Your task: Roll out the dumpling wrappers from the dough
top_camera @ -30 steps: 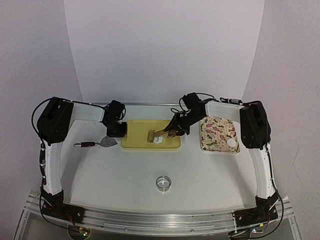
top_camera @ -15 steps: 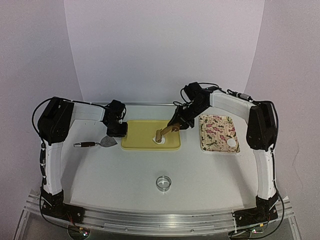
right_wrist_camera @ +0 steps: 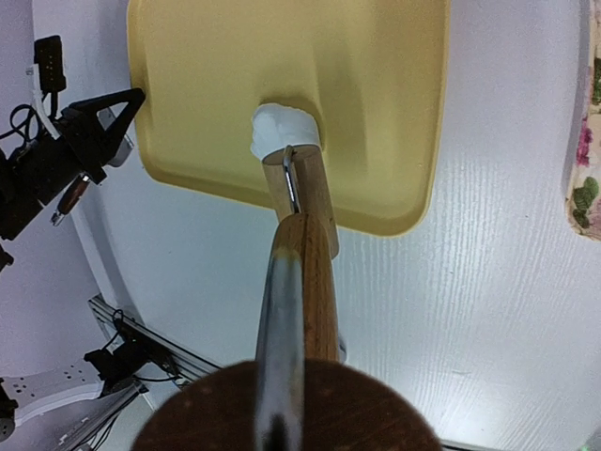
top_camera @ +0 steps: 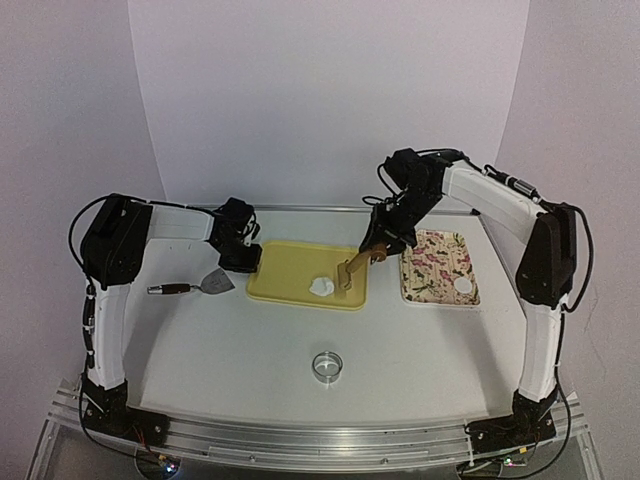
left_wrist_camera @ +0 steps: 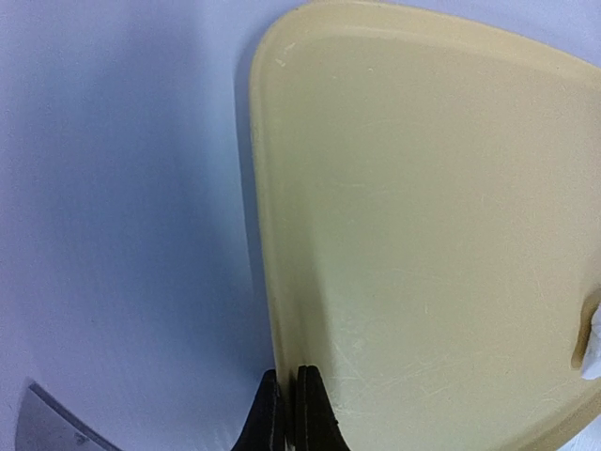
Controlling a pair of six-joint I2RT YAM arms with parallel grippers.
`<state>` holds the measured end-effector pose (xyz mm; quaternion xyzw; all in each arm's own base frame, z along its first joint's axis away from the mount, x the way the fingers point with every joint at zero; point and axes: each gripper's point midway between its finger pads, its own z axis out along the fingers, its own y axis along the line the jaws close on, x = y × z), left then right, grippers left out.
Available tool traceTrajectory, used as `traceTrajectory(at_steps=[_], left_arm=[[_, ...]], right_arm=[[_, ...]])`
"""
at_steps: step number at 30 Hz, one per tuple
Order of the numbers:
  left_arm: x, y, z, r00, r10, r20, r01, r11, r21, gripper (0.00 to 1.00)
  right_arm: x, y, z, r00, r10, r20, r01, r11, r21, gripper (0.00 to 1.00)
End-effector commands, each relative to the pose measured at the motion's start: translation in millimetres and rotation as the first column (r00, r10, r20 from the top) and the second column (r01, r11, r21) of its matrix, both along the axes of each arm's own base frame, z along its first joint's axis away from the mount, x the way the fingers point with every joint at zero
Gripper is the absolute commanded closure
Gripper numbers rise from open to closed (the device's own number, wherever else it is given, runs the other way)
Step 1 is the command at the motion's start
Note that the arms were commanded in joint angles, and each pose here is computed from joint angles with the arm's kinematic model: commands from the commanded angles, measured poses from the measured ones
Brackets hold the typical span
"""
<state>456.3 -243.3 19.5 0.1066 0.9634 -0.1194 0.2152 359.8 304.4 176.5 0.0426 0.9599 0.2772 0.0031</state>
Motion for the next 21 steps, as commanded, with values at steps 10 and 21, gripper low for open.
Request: traceTrajectory(at_steps=[10,21], left_arm=[[-39,-69,-3,0.989,-0.139,-0.056,0.139,0.99,-0.006,1.0],[-48,-80,-2,0.985,-0.166,-0.058,0.166,0.986,0.008,1.0]], right_arm=[[-29,-27,5,0.963,0.267,0.036,-0.246,0.925,-0.29,1.0],[-49,-35,-10,0.933,0.359,-0.033,-0.341,0.847,-0.408,1.0]])
